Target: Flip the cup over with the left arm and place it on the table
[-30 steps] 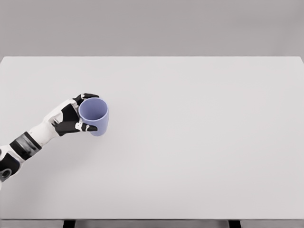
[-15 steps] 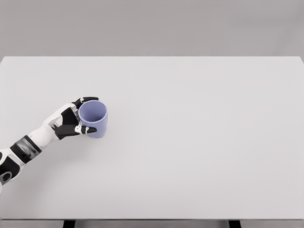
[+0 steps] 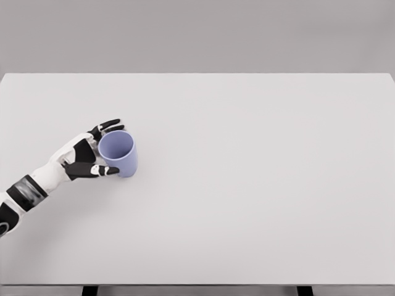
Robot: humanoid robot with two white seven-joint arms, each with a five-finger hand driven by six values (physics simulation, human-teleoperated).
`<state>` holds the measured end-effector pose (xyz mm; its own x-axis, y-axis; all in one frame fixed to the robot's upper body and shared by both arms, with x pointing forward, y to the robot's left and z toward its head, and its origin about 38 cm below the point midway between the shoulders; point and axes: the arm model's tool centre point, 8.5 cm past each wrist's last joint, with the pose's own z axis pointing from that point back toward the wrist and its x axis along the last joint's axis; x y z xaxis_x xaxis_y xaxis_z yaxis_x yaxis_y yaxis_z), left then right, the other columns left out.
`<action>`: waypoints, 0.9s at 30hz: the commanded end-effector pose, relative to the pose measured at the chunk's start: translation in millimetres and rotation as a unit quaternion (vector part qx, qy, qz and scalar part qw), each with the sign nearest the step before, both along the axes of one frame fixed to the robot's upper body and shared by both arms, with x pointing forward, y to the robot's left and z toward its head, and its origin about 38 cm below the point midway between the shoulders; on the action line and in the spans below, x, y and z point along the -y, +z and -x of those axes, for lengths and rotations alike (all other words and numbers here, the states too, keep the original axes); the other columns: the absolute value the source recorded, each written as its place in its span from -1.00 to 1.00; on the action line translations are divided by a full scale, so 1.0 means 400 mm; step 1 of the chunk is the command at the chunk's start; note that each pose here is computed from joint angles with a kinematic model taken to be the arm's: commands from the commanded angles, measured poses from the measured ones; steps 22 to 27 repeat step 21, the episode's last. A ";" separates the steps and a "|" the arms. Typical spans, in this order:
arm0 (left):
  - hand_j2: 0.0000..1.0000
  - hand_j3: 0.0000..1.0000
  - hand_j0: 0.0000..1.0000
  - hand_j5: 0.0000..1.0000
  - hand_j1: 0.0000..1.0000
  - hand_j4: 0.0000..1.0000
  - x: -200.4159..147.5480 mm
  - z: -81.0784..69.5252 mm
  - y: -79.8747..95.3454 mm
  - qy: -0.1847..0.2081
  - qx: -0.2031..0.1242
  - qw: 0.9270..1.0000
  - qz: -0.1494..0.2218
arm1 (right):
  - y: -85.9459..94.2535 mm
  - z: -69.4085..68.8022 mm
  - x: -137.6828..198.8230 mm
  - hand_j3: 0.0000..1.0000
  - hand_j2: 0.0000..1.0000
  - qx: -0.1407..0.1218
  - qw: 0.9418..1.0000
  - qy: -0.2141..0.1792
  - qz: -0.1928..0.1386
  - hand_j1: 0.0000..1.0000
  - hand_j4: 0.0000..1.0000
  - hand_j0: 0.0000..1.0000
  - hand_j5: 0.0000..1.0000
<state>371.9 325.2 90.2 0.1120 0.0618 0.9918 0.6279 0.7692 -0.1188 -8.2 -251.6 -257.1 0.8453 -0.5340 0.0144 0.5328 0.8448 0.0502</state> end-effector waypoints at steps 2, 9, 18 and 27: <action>1.00 1.00 1.00 1.00 1.00 1.00 -0.037 0.001 0.009 0.010 0.001 1.000 -0.014 | 0.000 0.000 0.000 1.00 1.00 0.000 1.000 0.000 0.000 1.00 1.00 1.00 1.00; 1.00 1.00 1.00 1.00 1.00 1.00 -0.211 0.001 0.129 0.051 0.031 0.996 -0.068 | 0.000 0.000 0.000 1.00 1.00 0.000 1.000 0.000 0.000 1.00 1.00 1.00 1.00; 1.00 1.00 1.00 1.00 1.00 1.00 -0.108 0.025 0.313 -0.087 0.181 0.979 -0.020 | 0.000 0.000 0.000 1.00 1.00 0.000 1.000 0.000 0.000 1.00 1.00 1.00 1.00; 1.00 1.00 1.00 1.00 1.00 1.00 -0.062 0.025 0.304 -0.110 0.193 0.975 -0.021 | 0.000 0.000 0.000 1.00 1.00 0.000 1.000 0.000 0.000 1.00 1.00 1.00 1.00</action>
